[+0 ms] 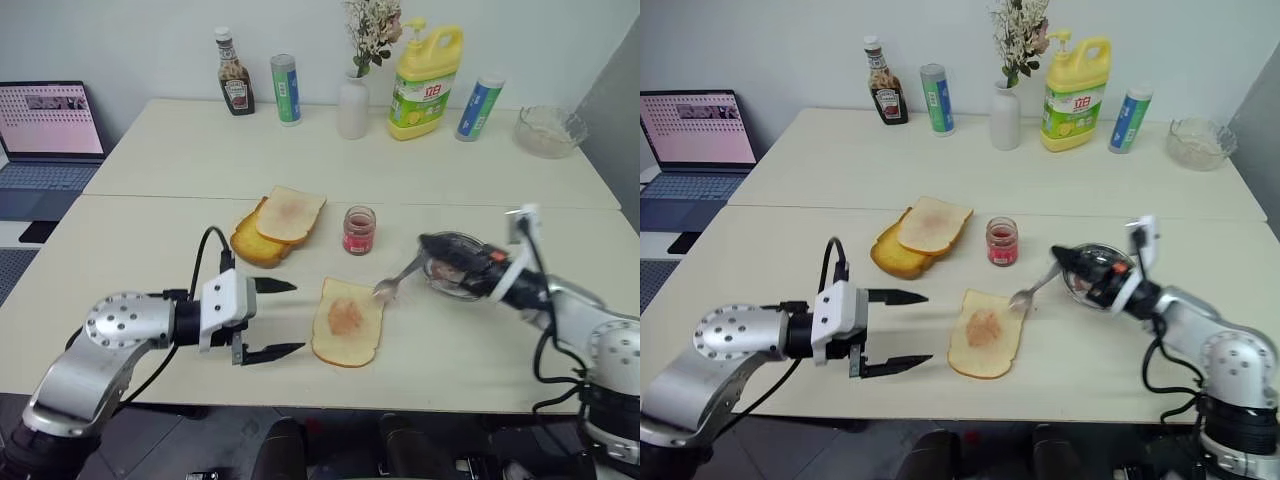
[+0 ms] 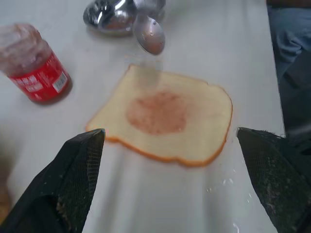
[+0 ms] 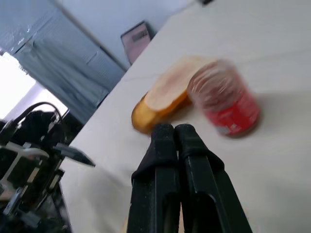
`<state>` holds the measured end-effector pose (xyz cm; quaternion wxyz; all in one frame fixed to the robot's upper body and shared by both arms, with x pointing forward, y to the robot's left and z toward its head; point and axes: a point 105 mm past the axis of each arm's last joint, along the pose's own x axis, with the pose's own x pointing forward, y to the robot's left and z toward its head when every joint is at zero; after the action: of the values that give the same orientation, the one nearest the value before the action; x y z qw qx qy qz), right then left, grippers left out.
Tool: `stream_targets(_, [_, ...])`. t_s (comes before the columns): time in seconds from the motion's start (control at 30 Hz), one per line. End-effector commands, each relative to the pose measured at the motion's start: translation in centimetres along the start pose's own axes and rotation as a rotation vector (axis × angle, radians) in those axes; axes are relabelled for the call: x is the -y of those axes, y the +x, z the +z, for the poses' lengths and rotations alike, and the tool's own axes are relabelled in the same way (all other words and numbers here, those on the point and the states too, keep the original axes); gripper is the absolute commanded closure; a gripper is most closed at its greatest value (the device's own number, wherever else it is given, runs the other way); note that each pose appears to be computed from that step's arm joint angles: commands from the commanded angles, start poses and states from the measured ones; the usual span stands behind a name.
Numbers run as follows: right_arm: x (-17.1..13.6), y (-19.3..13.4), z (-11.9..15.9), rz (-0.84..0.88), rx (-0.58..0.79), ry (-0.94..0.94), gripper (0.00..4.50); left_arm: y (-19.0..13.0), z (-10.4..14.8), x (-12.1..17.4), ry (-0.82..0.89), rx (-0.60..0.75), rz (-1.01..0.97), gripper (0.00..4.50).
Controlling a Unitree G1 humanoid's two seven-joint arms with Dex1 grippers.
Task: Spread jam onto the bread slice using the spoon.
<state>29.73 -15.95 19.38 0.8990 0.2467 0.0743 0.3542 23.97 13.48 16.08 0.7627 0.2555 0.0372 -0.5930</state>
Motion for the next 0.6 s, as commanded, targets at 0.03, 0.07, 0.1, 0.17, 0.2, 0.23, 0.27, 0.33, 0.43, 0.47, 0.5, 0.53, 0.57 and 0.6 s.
stream_targets(0.03, [0.9, -1.7, 2.7, -0.069, 0.105, -0.028, 4.49, 0.8, 2.1, 0.4, 0.033, 0.054, -0.064, 0.0])
stream_targets(0.07, [1.6, -2.2, 3.1, -0.104, 0.126, -0.028, 4.49, 1.0, 2.6, 0.2, 0.038, 0.07, -0.069, 0.0])
stream_targets(0.1, [2.4, -2.7, 3.5, -0.137, 0.145, -0.025, 4.49, 1.2, 3.0, -0.1, 0.044, 0.083, -0.072, 0.0])
stream_targets(0.17, [3.8, -3.5, 4.0, -0.196, 0.178, -0.011, 4.49, 1.7, 3.8, -0.4, 0.051, 0.105, -0.082, 0.0])
stream_targets(0.2, [5.4, -4.1, 4.3, -0.257, 0.207, 0.008, 4.49, 2.3, 4.3, -0.6, 0.052, 0.116, -0.092, 0.0])
stream_targets(0.23, [6.5, -4.6, 4.4, -0.299, 0.226, 0.02, 4.49, 2.8, 4.7, -0.8, 0.053, 0.121, -0.099, 0.0])
stream_targets(0.27, [8.0, -5.1, 4.5, -0.352, 0.243, 0.027, 4.49, 3.3, 4.9, -0.9, 0.044, 0.125, -0.097, 0.0])
stream_targets(0.33, [9.8, -5.5, 4.6, -0.401, 0.275, 0.045, 4.49, 4.0, 5.1, -1.0, 0.042, 0.126, -0.087, 0.0])
stream_targets(0.43, [11.2, -5.6, 4.7, -0.428, 0.277, 0.045, 4.49, 4.5, 5.7, -1.3, 0.044, 0.143, -0.071, 0.0])
stream_targets(0.47, [11.4, -5.6, 4.7, -0.43, 0.276, 0.043, 4.49, 4.6, 5.8, -1.4, 0.043, 0.146, -0.069, 0.0])
stream_targets(0.5, [11.7, -5.6, 4.7, -0.425, 0.274, 0.034, 4.49, 4.9, 6.0, -1.3, 0.045, 0.147, -0.066, 0.0])
stream_targets(0.53, [11.9, -5.5, 4.8, -0.419, 0.273, 0.026, 4.49, 5.2, 6.1, -1.3, 0.046, 0.147, -0.064, 0.0])
stream_targets(0.57, [12.0, -5.5, 4.8, -0.415, 0.272, 0.02, 4.49, 5.3, 6.2, -1.2, 0.047, 0.147, -0.063, 0.0])
stream_targets(0.6, [12.7, -5.6, 4.7, -0.44, 0.261, 0.025, 4.49, 5.6, 6.3, -1.4, 0.044, 0.149, -0.052, 0.0])
